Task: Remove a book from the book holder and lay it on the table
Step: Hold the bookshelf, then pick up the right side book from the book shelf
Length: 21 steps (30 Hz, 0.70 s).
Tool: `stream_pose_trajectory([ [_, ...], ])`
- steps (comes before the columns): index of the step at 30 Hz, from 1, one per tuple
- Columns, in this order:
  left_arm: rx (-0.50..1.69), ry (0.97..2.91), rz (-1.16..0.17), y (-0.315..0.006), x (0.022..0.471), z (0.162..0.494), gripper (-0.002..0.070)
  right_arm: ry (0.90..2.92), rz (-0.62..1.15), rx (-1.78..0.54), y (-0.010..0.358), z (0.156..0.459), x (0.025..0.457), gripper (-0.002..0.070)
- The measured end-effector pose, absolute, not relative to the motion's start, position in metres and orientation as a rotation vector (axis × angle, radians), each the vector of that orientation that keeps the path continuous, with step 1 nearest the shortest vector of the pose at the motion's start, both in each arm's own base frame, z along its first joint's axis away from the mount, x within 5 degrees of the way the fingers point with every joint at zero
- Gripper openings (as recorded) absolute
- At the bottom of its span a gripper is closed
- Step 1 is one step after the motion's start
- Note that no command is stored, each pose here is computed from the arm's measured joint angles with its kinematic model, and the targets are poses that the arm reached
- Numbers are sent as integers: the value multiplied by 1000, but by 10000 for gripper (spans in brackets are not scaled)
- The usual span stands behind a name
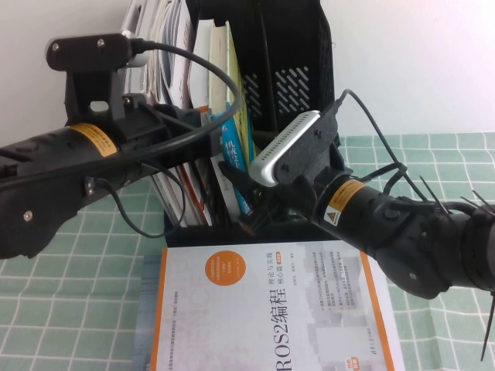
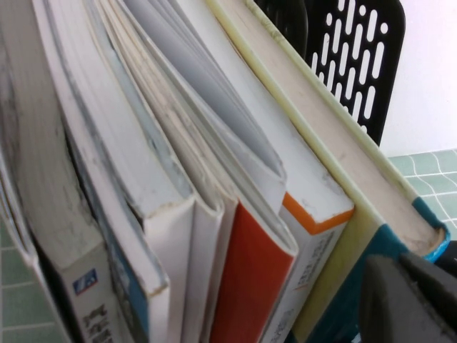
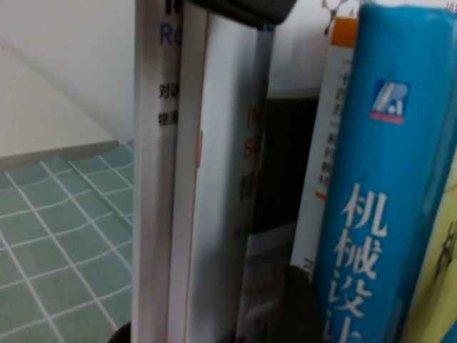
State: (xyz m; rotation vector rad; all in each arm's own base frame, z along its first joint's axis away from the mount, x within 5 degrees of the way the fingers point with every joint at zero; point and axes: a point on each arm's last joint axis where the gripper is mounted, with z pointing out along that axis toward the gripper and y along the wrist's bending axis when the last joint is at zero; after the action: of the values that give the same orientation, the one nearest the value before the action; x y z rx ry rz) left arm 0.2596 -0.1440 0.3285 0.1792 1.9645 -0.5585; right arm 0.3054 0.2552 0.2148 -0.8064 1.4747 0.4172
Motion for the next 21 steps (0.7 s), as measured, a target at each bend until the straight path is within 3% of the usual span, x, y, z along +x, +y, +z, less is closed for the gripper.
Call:
stream_pose_trajectory([
  [21,157,1983,-571,-144,259,327,-3,1555,389,-777,258,206,315,444],
])
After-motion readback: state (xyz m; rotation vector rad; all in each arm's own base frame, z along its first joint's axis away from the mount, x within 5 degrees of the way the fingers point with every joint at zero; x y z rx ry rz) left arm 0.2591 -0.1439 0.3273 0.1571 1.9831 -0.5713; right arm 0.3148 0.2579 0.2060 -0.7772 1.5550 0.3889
